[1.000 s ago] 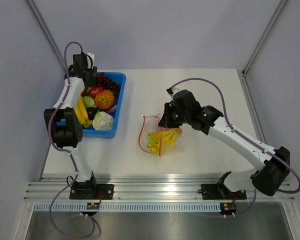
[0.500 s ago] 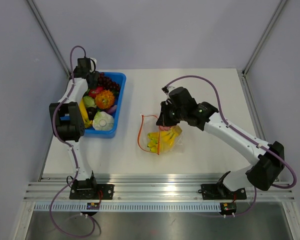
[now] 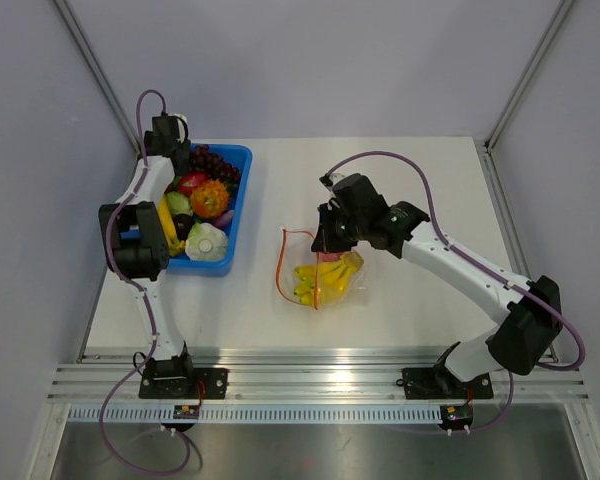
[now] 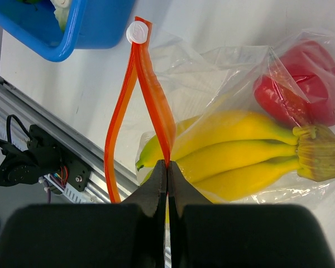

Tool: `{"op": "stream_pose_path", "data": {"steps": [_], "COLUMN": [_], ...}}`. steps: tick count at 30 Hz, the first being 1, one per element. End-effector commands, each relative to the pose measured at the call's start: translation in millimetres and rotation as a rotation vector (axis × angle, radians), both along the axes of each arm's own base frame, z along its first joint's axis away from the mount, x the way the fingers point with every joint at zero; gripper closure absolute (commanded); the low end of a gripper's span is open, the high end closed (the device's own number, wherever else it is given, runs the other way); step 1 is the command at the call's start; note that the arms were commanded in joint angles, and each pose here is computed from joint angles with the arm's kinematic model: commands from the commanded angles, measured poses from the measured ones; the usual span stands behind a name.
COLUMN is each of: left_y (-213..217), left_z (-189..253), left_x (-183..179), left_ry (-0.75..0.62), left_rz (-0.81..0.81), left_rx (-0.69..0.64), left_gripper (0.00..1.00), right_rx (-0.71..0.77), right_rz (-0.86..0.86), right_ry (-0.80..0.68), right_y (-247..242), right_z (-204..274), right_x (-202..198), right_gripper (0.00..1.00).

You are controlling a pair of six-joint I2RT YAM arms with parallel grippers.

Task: Place the food in the zip-top bag and seal the zipper
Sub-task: Pick up the fake fruit from the bin.

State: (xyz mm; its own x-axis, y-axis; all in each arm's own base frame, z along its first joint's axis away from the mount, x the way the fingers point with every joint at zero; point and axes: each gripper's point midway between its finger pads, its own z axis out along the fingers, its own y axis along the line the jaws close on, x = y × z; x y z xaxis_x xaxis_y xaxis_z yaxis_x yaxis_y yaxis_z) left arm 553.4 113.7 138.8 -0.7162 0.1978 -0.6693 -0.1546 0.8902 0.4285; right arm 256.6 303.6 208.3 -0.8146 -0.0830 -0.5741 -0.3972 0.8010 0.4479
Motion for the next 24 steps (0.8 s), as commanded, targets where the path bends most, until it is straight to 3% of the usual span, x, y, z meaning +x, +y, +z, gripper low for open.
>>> {"op": "stream_pose_path", "data": {"steps": [1, 11, 15, 19, 24], "left_y": [13, 20, 20, 18, 9], "left_z": [7, -11, -4, 35, 72], "left_x": [13, 7, 3, -5, -26], "left_ry": [-0.056, -0.035, -0.057, -0.141, -0.219], "left_rz": [0.046, 0.103, 0.125, 0.140, 0.124], "left_rx": [0.035, 0.041, 0.036, 0.019, -0.011], "left_gripper": [0.30, 0.33, 0.43, 0.58, 0.69], "right_rx": [0.013, 0.005, 0.007, 0.013, 0.038], "right_rz": [0.017, 0.011, 0.009, 0.008, 0.006], "right_ry": [-0.037, -0.034, -0.038, -0.043, -0.049], "right_y": [6, 4, 3, 2, 3], "right_z": [15, 13, 14, 16, 21], "right_x": [4, 5, 4, 3, 1], "right_gripper": [1.00, 1.00, 1.00, 1.00, 1.00]}}
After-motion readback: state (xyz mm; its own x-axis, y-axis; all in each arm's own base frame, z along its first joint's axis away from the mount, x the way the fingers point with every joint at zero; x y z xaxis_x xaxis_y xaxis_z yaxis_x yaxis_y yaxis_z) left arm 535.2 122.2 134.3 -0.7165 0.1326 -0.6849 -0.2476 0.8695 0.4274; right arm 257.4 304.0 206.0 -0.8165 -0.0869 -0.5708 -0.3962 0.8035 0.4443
